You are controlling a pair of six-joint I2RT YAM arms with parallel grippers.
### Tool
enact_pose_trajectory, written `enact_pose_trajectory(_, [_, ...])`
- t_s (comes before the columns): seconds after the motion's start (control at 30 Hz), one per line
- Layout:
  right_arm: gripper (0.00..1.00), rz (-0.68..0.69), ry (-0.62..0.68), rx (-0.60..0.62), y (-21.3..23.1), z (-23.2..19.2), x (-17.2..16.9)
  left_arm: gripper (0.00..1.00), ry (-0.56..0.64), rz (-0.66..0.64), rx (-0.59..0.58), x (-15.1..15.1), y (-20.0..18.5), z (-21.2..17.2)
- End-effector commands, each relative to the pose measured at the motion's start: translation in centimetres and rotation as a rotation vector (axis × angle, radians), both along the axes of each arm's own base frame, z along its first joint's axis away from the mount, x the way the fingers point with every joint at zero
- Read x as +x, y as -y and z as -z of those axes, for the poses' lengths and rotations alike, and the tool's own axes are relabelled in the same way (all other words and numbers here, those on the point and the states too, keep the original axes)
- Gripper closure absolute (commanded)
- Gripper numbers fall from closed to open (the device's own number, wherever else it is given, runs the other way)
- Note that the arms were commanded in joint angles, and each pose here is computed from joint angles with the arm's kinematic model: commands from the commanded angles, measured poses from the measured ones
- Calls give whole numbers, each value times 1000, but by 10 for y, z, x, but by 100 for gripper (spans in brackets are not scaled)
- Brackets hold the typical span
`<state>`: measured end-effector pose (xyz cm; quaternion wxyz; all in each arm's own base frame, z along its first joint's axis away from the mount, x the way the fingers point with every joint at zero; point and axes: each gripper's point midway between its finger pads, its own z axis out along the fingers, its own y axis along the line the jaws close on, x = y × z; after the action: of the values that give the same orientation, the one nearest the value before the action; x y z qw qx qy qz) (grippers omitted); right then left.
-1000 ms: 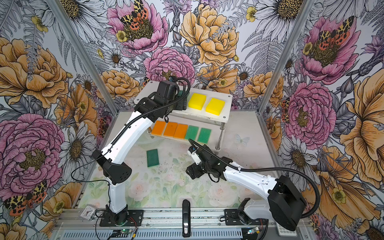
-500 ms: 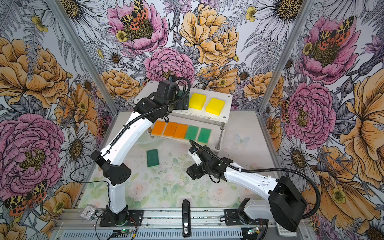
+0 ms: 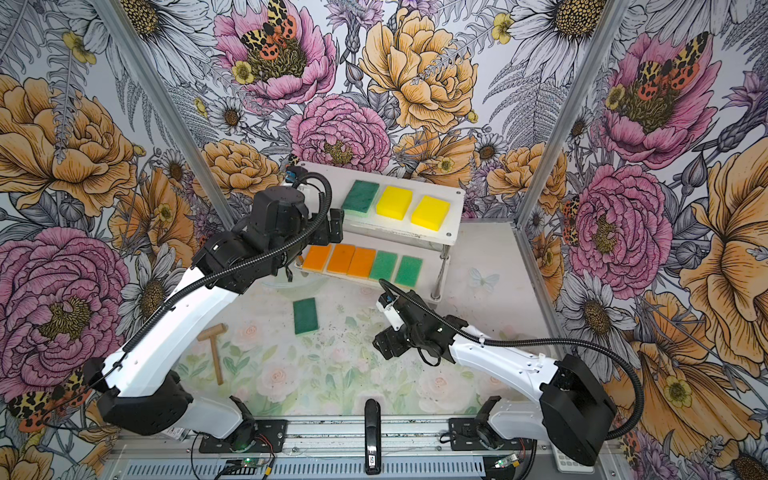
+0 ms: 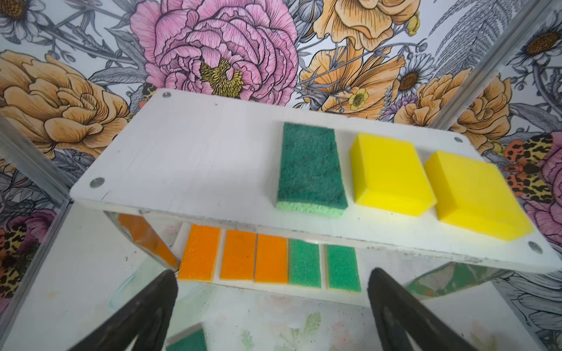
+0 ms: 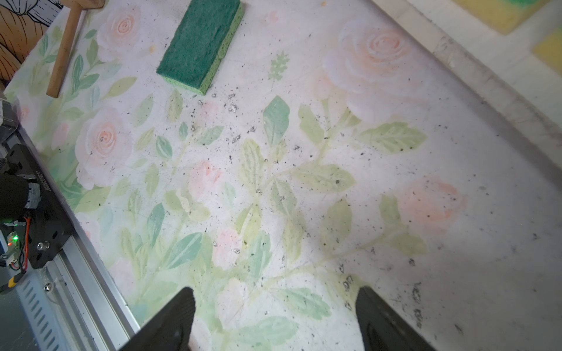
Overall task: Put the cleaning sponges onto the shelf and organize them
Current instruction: 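Withdraw the left gripper from the shelf toward the second dark green sponge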
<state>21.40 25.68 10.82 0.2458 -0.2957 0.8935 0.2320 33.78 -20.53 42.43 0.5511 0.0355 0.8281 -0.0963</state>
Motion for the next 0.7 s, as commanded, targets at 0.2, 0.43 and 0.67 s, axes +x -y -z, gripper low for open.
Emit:
enact_pose_trajectory(0.2, [15, 4, 30, 20, -12, -11, 12, 1, -117, -167, -80, -29, -52, 98])
enact_pose_trajectory(0.43, [15, -4, 30, 27, -17, -14, 14, 1, -229, -248, -109, -45, -73, 168])
enact_pose_trajectory(0.67, [15, -3, 13, 28, -21, -12, 16, 1, -311, -287, -147, -53, -80, 225])
